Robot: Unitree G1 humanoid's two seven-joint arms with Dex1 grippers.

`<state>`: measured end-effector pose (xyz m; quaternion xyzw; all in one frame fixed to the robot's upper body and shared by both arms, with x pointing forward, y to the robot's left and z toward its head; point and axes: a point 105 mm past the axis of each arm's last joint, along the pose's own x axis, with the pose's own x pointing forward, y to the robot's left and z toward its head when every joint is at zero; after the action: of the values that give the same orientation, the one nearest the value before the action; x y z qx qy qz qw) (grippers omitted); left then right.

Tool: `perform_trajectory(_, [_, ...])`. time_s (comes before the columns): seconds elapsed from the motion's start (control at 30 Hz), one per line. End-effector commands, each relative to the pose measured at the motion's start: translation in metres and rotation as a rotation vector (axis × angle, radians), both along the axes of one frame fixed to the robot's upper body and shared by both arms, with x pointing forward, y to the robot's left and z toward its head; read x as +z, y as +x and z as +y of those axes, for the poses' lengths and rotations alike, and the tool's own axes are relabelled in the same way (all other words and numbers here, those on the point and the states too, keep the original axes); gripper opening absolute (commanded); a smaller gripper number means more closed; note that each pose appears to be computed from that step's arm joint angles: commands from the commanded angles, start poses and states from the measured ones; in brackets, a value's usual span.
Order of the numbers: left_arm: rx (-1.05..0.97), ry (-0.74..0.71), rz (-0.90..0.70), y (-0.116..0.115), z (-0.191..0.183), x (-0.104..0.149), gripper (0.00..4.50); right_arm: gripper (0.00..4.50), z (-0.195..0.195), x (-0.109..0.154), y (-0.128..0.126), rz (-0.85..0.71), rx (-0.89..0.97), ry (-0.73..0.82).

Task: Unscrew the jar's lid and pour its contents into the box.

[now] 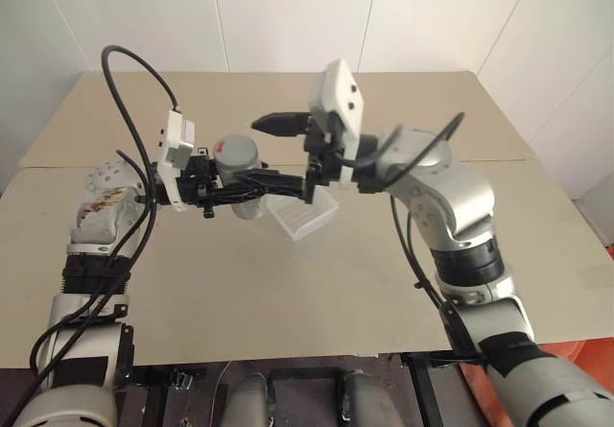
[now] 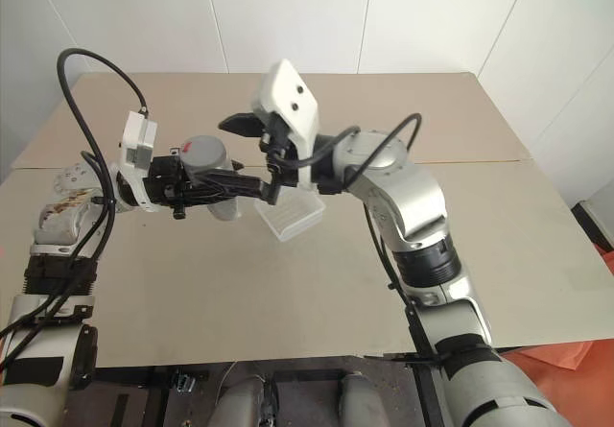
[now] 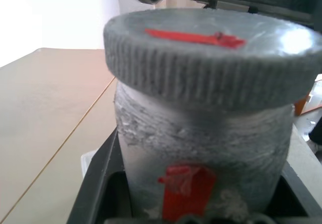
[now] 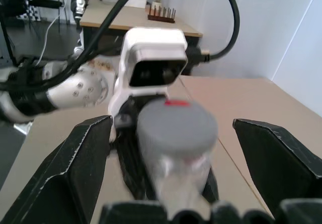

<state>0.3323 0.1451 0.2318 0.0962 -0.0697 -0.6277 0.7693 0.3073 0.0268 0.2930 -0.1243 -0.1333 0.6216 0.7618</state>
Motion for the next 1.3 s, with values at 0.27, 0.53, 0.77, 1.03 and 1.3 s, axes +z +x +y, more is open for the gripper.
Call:
perform_trajectory(0.27, [-0.011, -0.002, -0.057, -0.005, -0.002, 0.012, 1.92, 4.47, 0.016, 0.006, 0.002, 0.011, 0.003, -0.012])
perform_trajectory(0.53, [0.001, 0.004, -0.056, -0.005, 0.000, 0.010, 1.92, 2.75, 0.016, 0.010, 0.001, 0.044, 0.022, 0.008])
perform_trajectory(0.77, [0.004, 0.013, -0.056, -0.004, 0.000, 0.008, 1.92, 2.75, 0.005, 0.029, 0.012, 0.179, 0.003, 0.103])
perform_trajectory(1.03, [0.047, 0.013, -0.069, 0.003, 0.002, 0.005, 1.92, 2.75, -0.055, 0.044, 0.042, 0.162, -0.251, 0.195])
perform_trajectory(1.3, [0.249, -0.025, -0.115, 0.023, 0.008, 0.005, 1.92, 2.75, -0.155, -0.076, 0.065, 0.064, -0.717, -0.065])
